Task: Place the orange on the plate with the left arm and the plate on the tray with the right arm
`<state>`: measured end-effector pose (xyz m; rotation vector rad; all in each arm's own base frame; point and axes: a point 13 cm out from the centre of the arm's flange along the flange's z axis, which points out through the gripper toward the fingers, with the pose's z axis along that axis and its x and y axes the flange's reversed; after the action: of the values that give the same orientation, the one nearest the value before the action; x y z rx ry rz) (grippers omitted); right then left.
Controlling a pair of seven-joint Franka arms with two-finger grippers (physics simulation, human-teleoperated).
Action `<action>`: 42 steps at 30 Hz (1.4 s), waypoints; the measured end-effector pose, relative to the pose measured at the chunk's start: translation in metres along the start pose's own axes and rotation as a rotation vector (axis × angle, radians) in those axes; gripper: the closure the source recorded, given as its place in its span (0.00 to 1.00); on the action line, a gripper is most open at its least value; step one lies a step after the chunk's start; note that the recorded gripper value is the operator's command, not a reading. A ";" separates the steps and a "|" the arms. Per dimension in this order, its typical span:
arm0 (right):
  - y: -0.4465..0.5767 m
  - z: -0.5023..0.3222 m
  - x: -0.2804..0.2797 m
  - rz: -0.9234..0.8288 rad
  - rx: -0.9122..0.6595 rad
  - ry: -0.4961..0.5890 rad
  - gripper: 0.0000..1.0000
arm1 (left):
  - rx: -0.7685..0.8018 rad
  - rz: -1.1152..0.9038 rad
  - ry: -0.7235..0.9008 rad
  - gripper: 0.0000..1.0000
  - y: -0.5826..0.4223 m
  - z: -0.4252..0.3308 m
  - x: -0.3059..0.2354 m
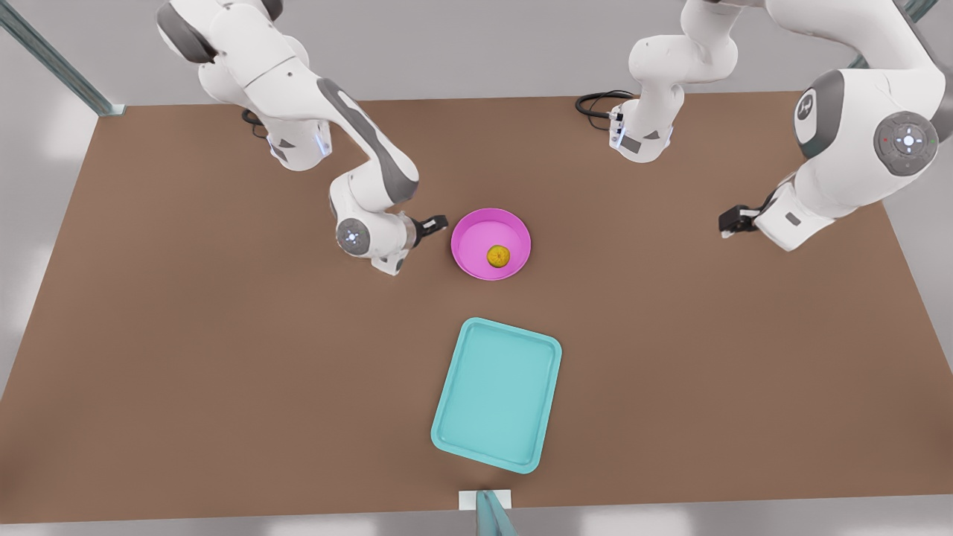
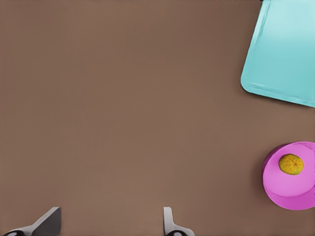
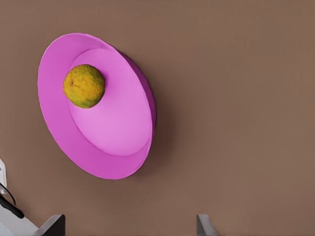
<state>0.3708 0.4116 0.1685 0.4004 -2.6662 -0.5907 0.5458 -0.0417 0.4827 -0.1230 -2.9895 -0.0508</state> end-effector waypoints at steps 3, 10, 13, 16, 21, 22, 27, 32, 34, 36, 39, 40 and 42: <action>0.006 0.037 -0.004 -0.031 0.031 -0.102 0.00 | 0.024 0.039 -0.034 0.00 -0.018 -0.016 -0.005; 0.000 0.081 -0.045 -0.050 0.066 -0.299 0.00 | 0.049 0.093 -0.047 0.00 -0.037 -0.021 -0.010; -0.002 0.090 -0.060 -0.051 0.069 -0.356 0.00 | 0.052 0.103 -0.041 0.00 -0.039 -0.018 -0.011; 0.003 0.088 -0.066 -0.060 0.069 -0.400 0.00 | 0.053 0.109 -0.036 0.00 -0.038 -0.016 -0.012; 0.015 0.105 -0.069 -0.083 0.066 -0.415 0.00 | 0.054 0.119 -0.030 0.00 -0.039 -0.014 -0.012; 0.015 0.108 -0.068 -0.084 0.068 -0.415 0.00 | 0.055 0.120 -0.029 0.00 -0.039 -0.014 -0.012; 0.013 0.114 -0.070 -0.086 0.071 -0.419 0.00 | 0.055 0.127 -0.022 0.00 -0.039 -0.010 -0.014; 0.010 0.125 -0.069 -0.090 0.077 -0.409 0.00 | 0.056 0.131 -0.023 0.00 -0.039 -0.010 -0.014; 0.008 0.127 -0.069 -0.088 0.078 -0.408 0.18 | 0.055 0.133 -0.023 0.00 -0.039 -0.010 -0.014; 0.007 0.127 -0.070 -0.090 0.079 -0.408 0.29 | 0.051 0.130 -0.018 0.00 -0.036 -0.008 -0.015; 0.008 0.125 -0.070 -0.095 0.078 -0.412 0.38 | 0.049 0.127 0.001 0.00 -0.034 0.002 -0.019; 0.009 0.125 -0.070 -0.097 0.078 -0.412 0.38 | 0.048 0.126 0.005 0.00 -0.033 0.004 -0.020; 0.009 0.124 -0.071 -0.098 0.078 -0.412 0.49 | 0.070 0.123 0.004 0.00 -0.035 0.001 -0.020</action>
<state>0.3799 0.4867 0.0471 0.4777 -3.0845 -0.6602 0.5622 -0.0777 0.4778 -0.2977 -2.9686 0.0675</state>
